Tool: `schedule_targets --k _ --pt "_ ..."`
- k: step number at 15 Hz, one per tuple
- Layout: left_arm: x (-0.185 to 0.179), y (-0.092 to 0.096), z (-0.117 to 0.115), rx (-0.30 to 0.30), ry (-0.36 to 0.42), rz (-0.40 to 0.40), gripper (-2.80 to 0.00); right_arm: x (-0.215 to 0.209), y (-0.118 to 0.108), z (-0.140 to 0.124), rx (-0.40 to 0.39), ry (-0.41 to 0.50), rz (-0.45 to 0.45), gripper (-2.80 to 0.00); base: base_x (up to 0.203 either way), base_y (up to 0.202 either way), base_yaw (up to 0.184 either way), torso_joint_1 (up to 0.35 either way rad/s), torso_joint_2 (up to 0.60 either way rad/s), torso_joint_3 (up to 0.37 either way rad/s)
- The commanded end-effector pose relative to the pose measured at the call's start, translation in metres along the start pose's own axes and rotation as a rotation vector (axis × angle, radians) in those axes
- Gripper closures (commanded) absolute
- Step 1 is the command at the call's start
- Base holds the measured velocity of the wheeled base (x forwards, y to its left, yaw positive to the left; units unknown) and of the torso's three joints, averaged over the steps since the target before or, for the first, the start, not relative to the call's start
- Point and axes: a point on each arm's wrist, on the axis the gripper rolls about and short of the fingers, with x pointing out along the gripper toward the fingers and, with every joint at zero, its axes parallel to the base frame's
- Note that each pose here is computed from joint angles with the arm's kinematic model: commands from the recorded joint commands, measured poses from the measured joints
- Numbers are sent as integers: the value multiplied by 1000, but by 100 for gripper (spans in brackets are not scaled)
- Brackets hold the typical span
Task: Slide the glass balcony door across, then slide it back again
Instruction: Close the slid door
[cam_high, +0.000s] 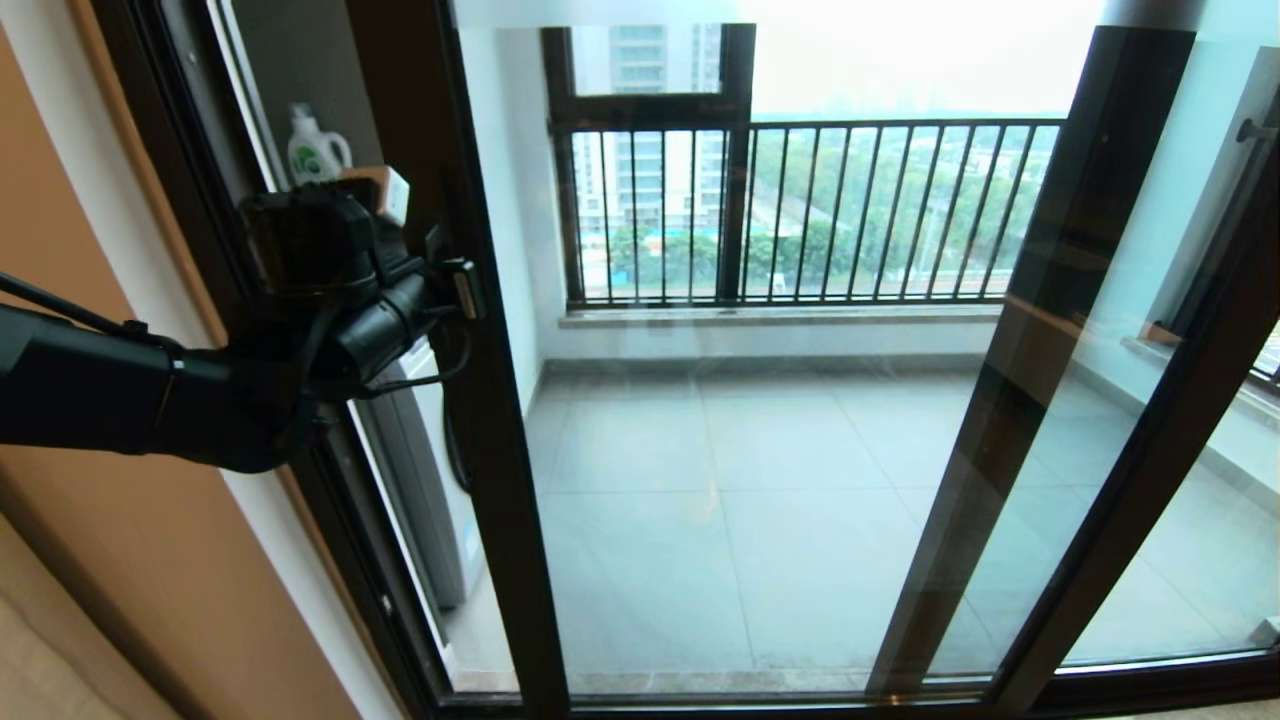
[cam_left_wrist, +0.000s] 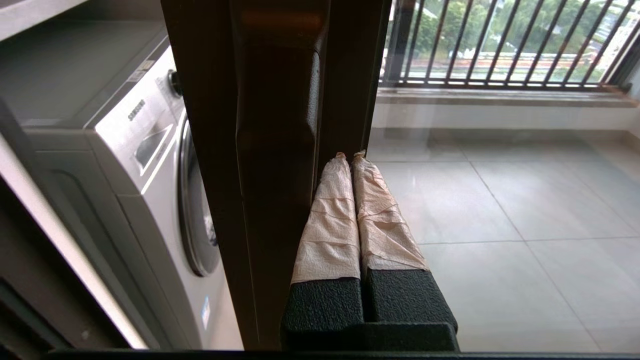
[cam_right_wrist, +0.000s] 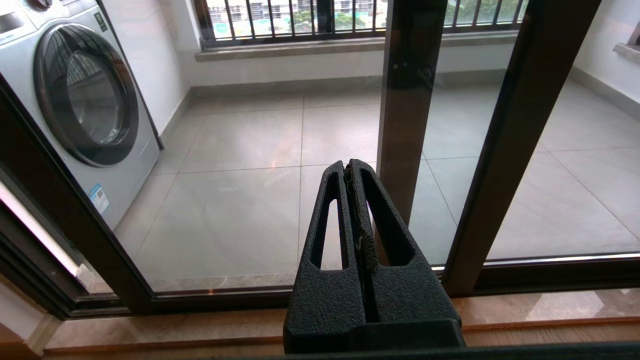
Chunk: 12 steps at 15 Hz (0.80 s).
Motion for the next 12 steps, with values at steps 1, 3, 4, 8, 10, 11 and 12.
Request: schedule_targets --k 1,3,4,8,10,11,12 --pt "-3 16 9 -3 -27 36 0 0 0 0 0 0 2 0 0 0 0 0 0 0" --pt "-1 32 11 -2 -32 70 0 0 0 0 0 0 2 0 0 0 0 0 0 0" --pt "-1 39 13 -1 -37 88 0 0 0 0 0 2 2 0 0 0 0 0 0 0" --pt "-4 49 16 -12 -43 94 0 0 0 0 0 -1 2 0 0 0 0 0 0 0" --pt "-5 48 17 -9 -45 79 0 0 0 0 0 0 2 0 0 0 0 0 0 0" --pt "-7 48 20 -10 -53 75 0 0 0 0 0 1 1 0 0 0 0 0 0 0" --pt "-8 48 20 -10 -51 75 0 0 0 0 0 2 2 0 0 0 0 0 0 0"
